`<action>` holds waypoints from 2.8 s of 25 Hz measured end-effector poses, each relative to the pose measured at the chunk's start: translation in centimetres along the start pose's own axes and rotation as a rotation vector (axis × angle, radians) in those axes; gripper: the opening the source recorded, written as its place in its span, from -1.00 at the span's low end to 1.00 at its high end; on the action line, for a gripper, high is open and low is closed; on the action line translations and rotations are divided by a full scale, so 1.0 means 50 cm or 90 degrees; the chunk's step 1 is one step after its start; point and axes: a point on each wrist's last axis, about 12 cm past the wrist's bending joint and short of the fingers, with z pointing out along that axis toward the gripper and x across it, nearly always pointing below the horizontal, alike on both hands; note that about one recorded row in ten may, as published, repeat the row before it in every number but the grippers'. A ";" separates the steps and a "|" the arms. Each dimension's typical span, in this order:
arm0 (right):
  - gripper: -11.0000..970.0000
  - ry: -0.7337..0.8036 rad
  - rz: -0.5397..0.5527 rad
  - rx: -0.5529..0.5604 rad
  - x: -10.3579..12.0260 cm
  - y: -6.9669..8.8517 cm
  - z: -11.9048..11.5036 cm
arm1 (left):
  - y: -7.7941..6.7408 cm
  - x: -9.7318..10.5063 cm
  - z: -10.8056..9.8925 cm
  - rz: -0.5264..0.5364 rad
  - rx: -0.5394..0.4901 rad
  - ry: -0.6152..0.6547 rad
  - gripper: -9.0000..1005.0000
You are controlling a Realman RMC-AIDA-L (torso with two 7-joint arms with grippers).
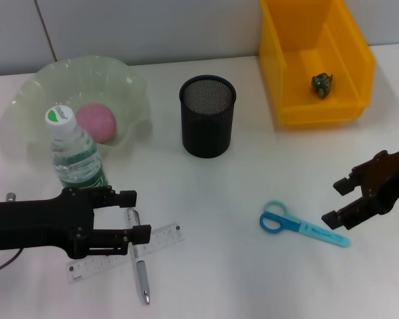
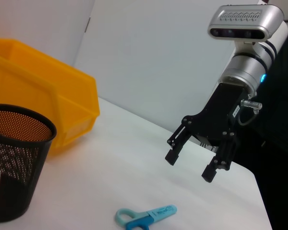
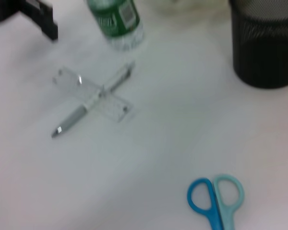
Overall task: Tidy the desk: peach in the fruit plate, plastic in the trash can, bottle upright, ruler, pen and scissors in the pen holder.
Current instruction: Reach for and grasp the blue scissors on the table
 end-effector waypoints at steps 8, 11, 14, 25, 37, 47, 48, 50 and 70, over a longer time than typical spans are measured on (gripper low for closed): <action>0.67 0.100 -0.057 0.026 -0.050 0.004 0.023 | 0.001 -0.001 -0.001 -0.002 -0.004 -0.006 0.62; 0.67 0.128 -0.077 0.032 -0.064 0.008 0.040 | 0.001 0.000 -0.001 -0.003 -0.004 -0.008 0.62; 0.67 0.151 -0.094 0.037 -0.078 0.012 0.060 | 0.001 0.001 0.000 -0.004 -0.004 -0.008 0.62; 0.67 0.193 -0.122 0.050 -0.107 0.024 0.115 | 0.001 0.001 0.001 -0.004 -0.004 -0.010 0.62; 0.67 0.218 -0.124 0.061 -0.125 0.033 0.154 | 0.001 0.000 0.002 -0.002 -0.004 -0.010 0.62; 0.67 0.242 -0.110 0.097 -0.135 0.036 0.169 | 0.001 -0.001 0.002 -0.001 -0.005 -0.010 0.62; 0.67 0.241 -0.106 0.099 -0.135 0.035 0.170 | 0.001 -0.001 0.002 -0.001 -0.005 -0.010 0.62; 0.67 0.240 -0.100 0.103 -0.136 0.034 0.171 | 0.001 -0.001 0.002 -0.001 -0.005 -0.010 0.62; 0.67 0.265 -0.112 0.102 -0.131 0.046 0.193 | 0.003 -0.003 0.001 0.003 -0.006 -0.009 0.62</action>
